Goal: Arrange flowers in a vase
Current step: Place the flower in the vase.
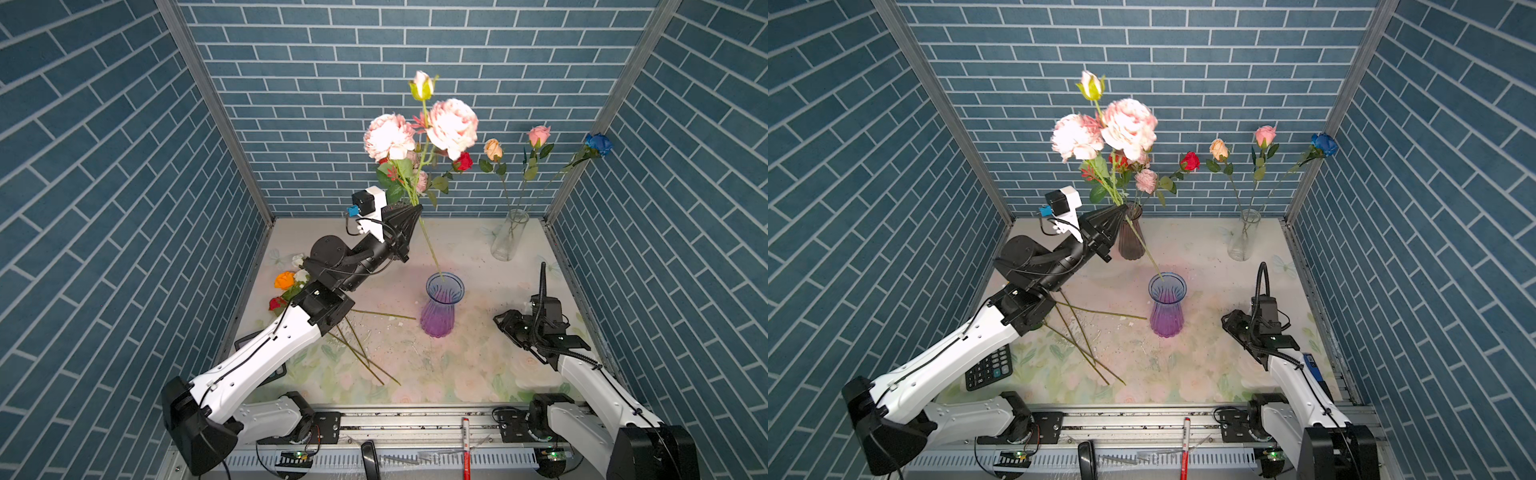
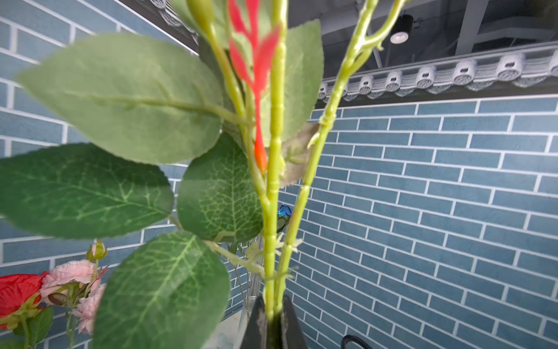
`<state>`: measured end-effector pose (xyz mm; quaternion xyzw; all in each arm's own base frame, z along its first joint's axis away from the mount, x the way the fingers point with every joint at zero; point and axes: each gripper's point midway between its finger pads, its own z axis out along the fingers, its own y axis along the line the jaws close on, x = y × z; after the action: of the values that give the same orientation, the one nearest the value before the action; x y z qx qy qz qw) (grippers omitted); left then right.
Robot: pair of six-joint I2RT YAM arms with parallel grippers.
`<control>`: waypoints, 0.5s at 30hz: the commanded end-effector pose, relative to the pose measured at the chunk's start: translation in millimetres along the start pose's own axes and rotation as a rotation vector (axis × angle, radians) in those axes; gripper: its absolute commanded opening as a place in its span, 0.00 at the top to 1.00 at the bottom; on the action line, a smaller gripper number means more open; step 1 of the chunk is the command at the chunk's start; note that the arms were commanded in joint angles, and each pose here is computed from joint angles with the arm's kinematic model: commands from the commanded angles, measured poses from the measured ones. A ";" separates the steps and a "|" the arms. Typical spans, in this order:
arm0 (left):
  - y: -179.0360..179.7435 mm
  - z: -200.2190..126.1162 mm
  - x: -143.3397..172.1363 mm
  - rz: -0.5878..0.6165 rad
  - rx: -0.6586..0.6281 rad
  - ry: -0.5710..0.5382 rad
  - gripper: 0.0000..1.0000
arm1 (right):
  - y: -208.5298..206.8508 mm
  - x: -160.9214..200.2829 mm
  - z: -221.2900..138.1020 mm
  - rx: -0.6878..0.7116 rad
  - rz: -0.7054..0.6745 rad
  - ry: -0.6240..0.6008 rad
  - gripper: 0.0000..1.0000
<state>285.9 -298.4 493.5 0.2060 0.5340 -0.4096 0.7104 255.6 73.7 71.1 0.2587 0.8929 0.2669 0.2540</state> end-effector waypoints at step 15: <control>5.2 3.2 91.4 0.080 -0.034 0.413 0.05 | -3.9 2.8 2.1 -0.001 0.047 0.019 0.53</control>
<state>304.4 -337.4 421.0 0.2860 0.6456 -0.3425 0.6197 255.6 73.0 69.7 0.2620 0.8925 0.2692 0.2497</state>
